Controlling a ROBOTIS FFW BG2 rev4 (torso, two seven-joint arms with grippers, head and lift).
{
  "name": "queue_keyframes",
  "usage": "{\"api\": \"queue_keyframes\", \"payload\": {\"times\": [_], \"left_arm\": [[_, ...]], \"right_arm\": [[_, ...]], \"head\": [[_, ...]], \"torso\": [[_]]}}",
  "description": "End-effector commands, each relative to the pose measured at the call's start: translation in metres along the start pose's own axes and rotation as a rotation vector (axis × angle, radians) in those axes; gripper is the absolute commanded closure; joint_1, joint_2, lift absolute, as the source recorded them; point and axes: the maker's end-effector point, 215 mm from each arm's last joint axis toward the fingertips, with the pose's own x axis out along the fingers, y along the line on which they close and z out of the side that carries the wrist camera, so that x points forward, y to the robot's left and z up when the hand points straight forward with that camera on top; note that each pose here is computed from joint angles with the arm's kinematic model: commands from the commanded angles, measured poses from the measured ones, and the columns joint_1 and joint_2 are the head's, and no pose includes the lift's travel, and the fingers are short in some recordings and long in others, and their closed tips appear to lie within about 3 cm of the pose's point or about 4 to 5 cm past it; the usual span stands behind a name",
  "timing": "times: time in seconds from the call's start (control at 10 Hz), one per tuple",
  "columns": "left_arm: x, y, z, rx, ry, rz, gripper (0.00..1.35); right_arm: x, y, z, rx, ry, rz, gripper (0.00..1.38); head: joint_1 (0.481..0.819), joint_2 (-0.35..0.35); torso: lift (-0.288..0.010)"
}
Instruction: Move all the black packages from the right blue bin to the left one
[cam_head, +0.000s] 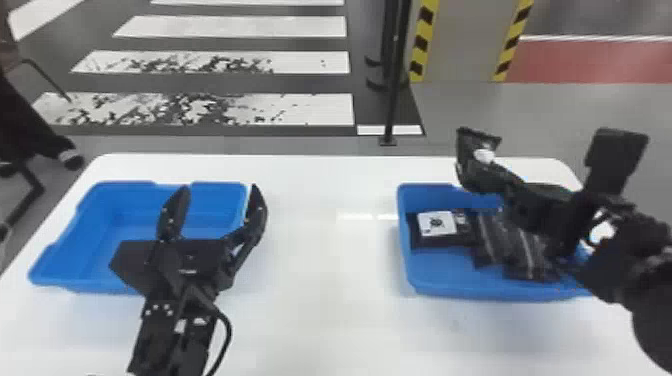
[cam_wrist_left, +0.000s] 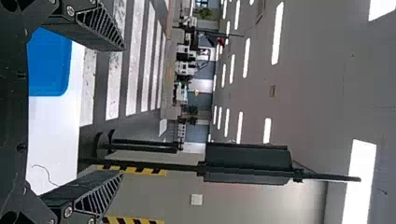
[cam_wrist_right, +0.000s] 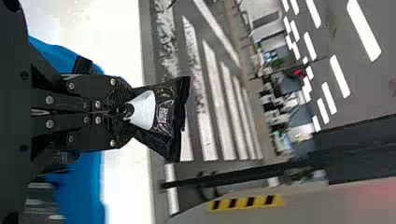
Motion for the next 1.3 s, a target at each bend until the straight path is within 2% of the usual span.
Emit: {"api": "queue_keyframes", "payload": {"times": [0.0, 0.1, 0.2, 0.3, 0.5, 0.7, 1.2], "left_arm": [[0.009, -0.025, 0.006, -0.067, 0.058, -0.071, 0.13], [0.016, -0.045, 0.003, -0.076, 0.12, -0.154, 0.14], [0.02, -0.062, 0.01, -0.089, 0.14, -0.22, 0.14], [0.017, -0.078, 0.019, -0.12, 0.151, -0.265, 0.13], [0.011, -0.105, 0.041, -0.27, 0.137, -0.344, 0.14], [0.001, -0.119, 0.07, -0.344, 0.104, -0.394, 0.15], [-0.002, -0.128, 0.064, -0.368, 0.142, -0.419, 0.14]], "right_arm": [[-0.001, -0.001, 0.06, -0.166, -0.148, 0.027, 1.18], [0.0, 0.027, 0.073, -0.236, -0.182, 0.109, 1.18], [0.004, 0.056, 0.073, -0.273, -0.188, 0.2, 1.18], [0.008, 0.089, 0.063, -0.299, -0.177, 0.281, 1.18], [0.015, 0.128, 0.03, -0.305, -0.126, 0.374, 1.18], [0.015, 0.156, 0.012, -0.306, -0.101, 0.436, 1.18], [0.012, 0.222, -0.003, -0.3, -0.101, 0.567, 1.18]], "head": [[0.695, -0.028], [0.679, -0.039], [0.636, -0.062], [0.624, -0.055], [0.621, -0.029], [0.632, -0.011], [0.642, 0.04]], "torso": [[-0.168], [-0.168], [-0.168], [-0.168], [-0.168], [-0.168], [-0.168]]}}
